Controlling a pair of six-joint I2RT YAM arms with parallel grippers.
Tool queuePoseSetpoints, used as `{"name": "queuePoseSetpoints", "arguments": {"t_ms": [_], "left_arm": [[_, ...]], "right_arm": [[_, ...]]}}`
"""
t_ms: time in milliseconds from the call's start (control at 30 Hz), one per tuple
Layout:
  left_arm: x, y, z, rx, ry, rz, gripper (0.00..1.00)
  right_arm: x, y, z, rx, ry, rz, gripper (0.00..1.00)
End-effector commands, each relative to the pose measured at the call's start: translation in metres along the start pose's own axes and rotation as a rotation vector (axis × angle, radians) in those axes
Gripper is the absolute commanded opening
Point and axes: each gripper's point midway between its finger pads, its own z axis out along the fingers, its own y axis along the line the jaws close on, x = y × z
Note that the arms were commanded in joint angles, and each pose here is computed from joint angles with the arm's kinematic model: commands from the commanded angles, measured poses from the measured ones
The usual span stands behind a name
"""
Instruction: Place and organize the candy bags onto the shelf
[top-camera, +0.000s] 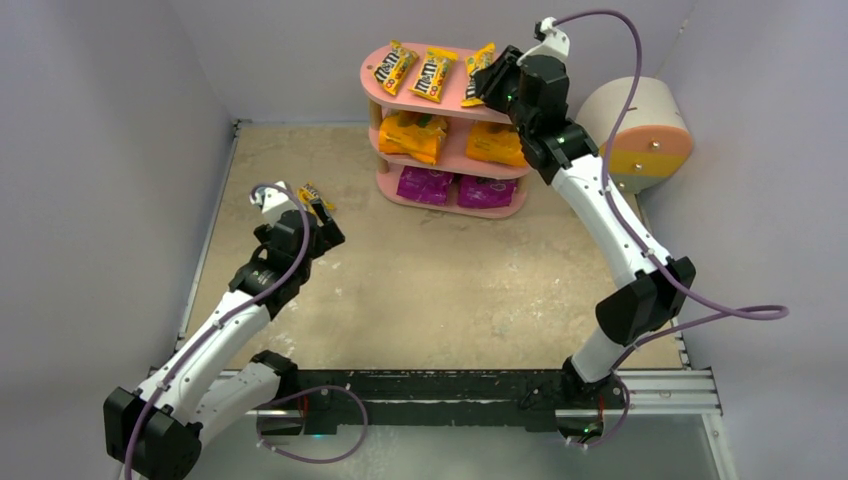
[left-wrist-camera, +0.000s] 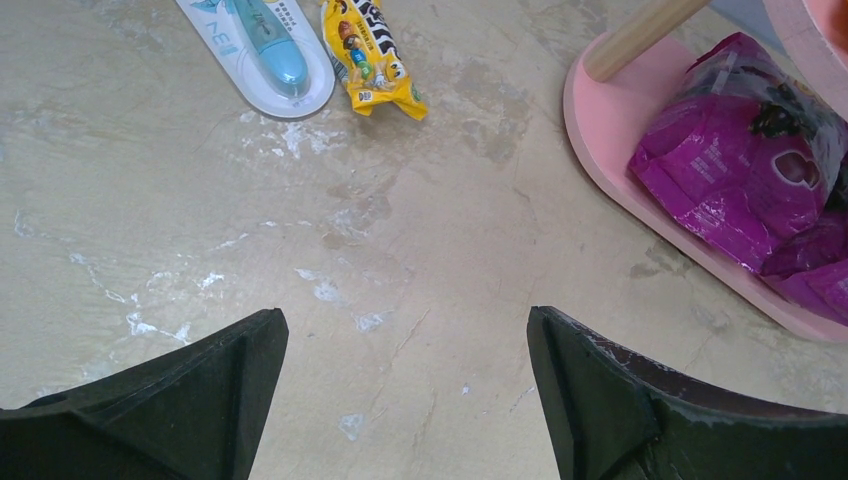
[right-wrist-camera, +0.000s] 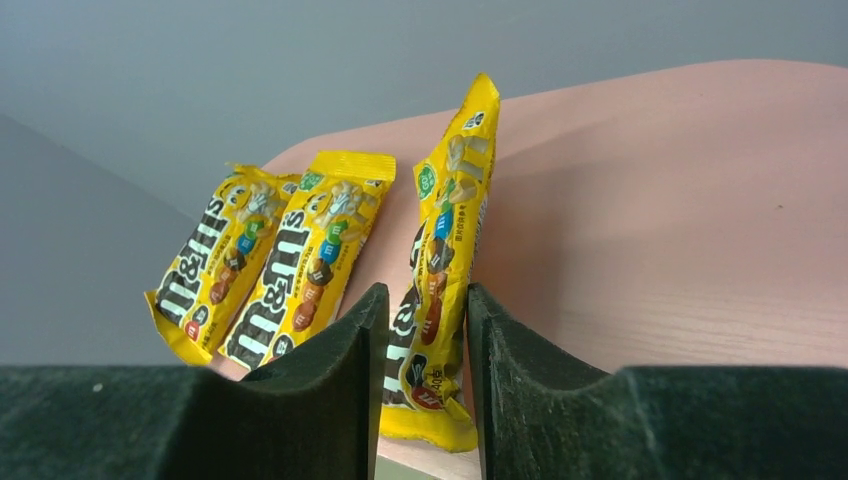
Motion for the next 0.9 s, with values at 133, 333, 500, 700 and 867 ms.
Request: {"name": "queuePoseSetpoints", "arguments": {"t_ms": [133,333,500,700,867], "left_arm": [[-0.006,-0.002,0.0,0.004,-0.01,-0.006,0.95],[-0.004,-0.003,0.002,0.004,-0.004,-0.005,0.95],[-0.003,-0.004,0.003,0.002,0.004,-0.003,0.95],[-0.006,-0.005,0.003,0.002,0.0,-0.004,0.95],[-0.009,-0.007,0.009,-0.014,0.008,-0.002,0.99]], "right_arm": [[-0.011,0.02,-0.017,-0.105,0.002,0.04,0.4],[-0.01,0.019,-0.025,-0.114,0.013,0.032,0.49],[-0.013,0.014,-0.029,-0.092,-0.004,0.014,0.53],[-0.018,0.006,-0.035,-0.059,-0.025,-0.013,0.61],[-0.02,0.003,-0.048,-0.075,-0.039,-0.067,0.88]]}}
